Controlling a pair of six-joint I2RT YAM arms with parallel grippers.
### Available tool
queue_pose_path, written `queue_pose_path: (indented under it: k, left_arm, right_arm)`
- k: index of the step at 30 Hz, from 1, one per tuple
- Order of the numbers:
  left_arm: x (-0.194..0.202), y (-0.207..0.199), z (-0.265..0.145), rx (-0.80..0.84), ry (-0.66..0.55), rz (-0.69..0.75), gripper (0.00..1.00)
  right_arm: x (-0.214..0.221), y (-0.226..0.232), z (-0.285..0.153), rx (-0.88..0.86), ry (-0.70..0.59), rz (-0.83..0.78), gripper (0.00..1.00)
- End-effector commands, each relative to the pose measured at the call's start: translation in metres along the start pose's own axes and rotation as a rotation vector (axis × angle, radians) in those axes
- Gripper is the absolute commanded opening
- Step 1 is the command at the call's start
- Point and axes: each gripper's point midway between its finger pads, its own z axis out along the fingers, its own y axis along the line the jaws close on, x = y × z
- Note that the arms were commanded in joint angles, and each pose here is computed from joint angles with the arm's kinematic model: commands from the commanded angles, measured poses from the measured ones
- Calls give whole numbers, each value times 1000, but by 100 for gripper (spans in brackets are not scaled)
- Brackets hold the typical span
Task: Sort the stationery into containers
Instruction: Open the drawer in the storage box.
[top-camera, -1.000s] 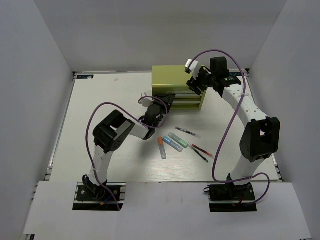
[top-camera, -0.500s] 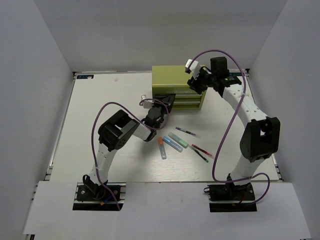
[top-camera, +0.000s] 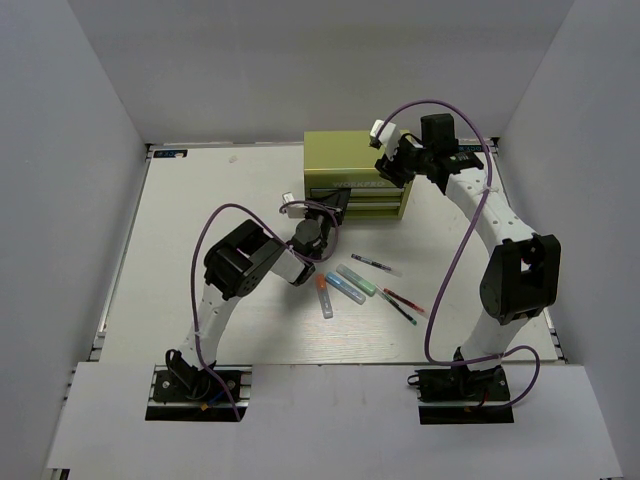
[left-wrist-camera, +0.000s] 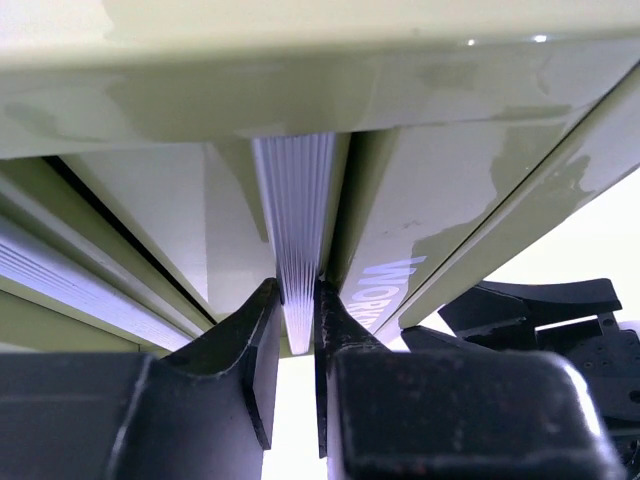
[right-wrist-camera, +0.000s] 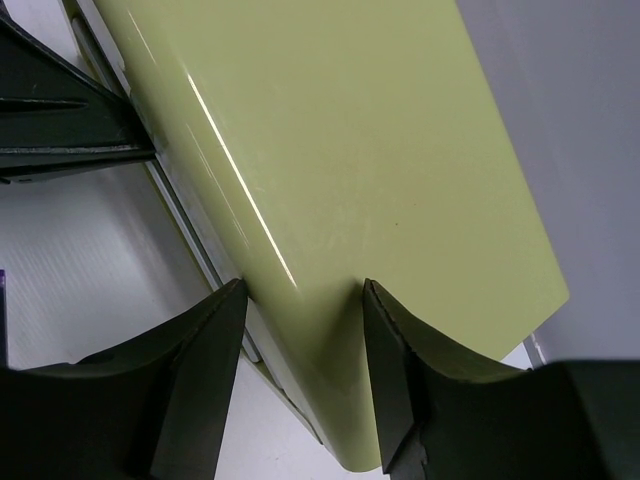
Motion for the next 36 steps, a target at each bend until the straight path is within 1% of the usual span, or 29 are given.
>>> queue_pose_path:
  k: [1,2,3,5,6,12,13,15,16,23,25,30,34,36]
  left_arm:
    - [-27,-22,8,96,-105,-45,14]
    - [-28,-21,5,95,-105,-44,11]
    - [-28,-24,5,105,-106,-49,5]
    - [-30,-16,-1,88,-105,-40,0]
    - [-26,-19,-3,100,-97,-48,0]
    - [-25,-11,-19,82,-77,-40,0]
    - [-20,-16,-20,89,-69,-46,0]
    - [-18,-9,-28,72,-58,-39,0]
    - [-19,-10,-30,69,-58,-38,0]
    - [-4,-15,-50,72,-10,-28,0]
    - [-7,-13,-56,65,-10,-25,0]
    - [5,-16,-83,54,28,-20,0]
    - [2,-13,-90,38,16,-15,0]
    - [6,-17,-92,46,24,-21,0]
  right_arm:
    - [8,16,-2,-68,37,40,54]
    - [8,17,-1,-74,37,39,54]
    - [8,17,-2,-75,41,39,54]
    - [11,18,-1,-81,49,43,52]
    - [12,19,-1,-86,53,43,52]
    - [16,20,2,-92,76,49,52]
    - [17,20,3,-92,80,54,52]
    - [19,18,3,-84,94,58,52]
    - [23,16,3,-78,109,65,51]
    - [31,12,7,-63,158,88,51]
    - [35,10,7,-54,168,99,51]
    - [37,11,8,-52,179,111,51]
    - [38,13,7,-53,183,119,51]
    - [38,13,6,-52,180,119,53]
